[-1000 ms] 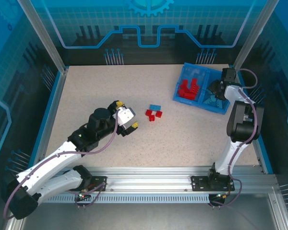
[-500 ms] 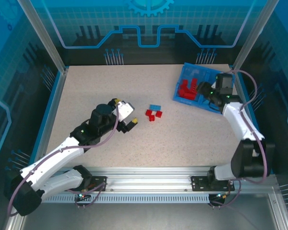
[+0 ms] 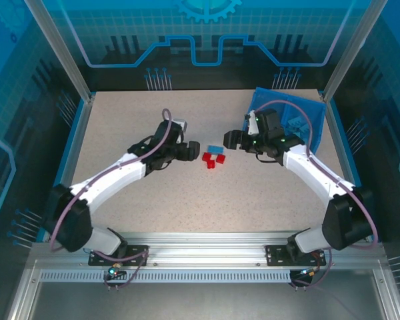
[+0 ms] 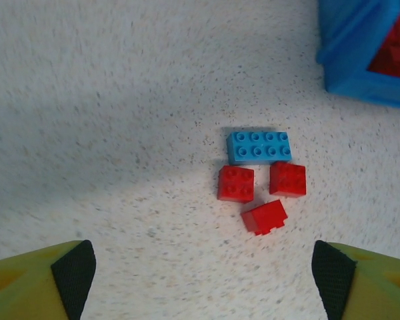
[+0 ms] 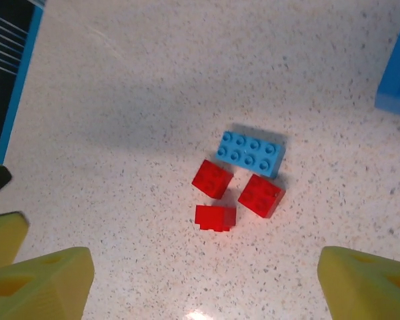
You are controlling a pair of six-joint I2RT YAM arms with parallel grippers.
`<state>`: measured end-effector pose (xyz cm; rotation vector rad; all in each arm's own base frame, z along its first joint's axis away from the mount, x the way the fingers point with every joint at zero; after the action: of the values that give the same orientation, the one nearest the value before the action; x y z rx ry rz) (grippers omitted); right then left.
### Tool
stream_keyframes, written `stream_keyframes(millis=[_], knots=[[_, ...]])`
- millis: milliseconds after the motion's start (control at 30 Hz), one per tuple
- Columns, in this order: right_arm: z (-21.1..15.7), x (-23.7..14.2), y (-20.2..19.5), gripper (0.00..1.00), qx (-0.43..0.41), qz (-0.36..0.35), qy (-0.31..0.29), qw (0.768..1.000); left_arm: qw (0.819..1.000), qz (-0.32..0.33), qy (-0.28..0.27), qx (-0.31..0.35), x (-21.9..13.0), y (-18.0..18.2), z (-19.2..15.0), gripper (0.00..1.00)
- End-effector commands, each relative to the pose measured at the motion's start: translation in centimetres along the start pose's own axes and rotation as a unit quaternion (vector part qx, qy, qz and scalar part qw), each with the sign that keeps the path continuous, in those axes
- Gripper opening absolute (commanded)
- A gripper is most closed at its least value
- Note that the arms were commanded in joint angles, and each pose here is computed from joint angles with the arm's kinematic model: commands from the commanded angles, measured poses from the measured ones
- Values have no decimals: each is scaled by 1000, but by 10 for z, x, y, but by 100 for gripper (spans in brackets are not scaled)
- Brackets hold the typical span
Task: Sort the legos into containers by color
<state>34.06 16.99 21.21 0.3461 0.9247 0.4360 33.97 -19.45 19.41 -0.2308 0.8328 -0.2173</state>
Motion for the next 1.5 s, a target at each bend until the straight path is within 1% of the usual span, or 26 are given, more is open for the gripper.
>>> stream_keyframes(millis=[0,67,200,300,433,600,767,900,1100,1200,1333,1467], knots=[[-2,-6,-4,93,27,-23,23,999,993,18,37,-108,25,-16,-20,86],[-2,-9,-9,95,32,-28,22,999,992,27,52,-113,41,-29,-28,85],[-3,-17,-16,98,38,-34,11,999,989,46,80,-119,71,-53,-41,79],[-4,-21,-20,99,42,-36,7,998,987,67,88,-115,89,-61,-51,74],[-7,-25,-25,99,47,-39,5,998,984,92,102,-114,109,-57,-62,68],[-6,-30,-27,99,48,-41,-1,998,980,132,99,-108,121,-45,-69,61],[-4,-31,-25,99,48,-41,-2,998,981,128,110,-95,135,-46,-77,55],[-2,-33,-25,99,48,-41,-5,998,981,129,112,-93,141,-45,-82,47],[-4,-34,-24,99,48,-41,-4,998,983,119,111,-87,139,-48,-79,32],[-3,-37,-22,99,46,-35,-10,998,986,101,100,-82,128,-53,-69,30],[1,-49,-15,99,36,-20,-34,999,993,61,67,-76,99,-67,-43,28],[7,-68,-7,99,20,-8,-76,997,999,-15,23,-32,62,-102,-7,27]])
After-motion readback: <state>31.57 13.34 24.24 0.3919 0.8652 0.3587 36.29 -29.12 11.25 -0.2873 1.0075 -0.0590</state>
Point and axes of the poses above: each hand's point on the last joint's axis, 136 mm out from that joint toward the fingers, its own x axis out along the fingers, its own y axis along the line the jaws close on, z = x × y, the point moved 4 cm from there along -x, back along the fingers, and after that the axes turned 4 degrees about -x, right-handed, at the moved point
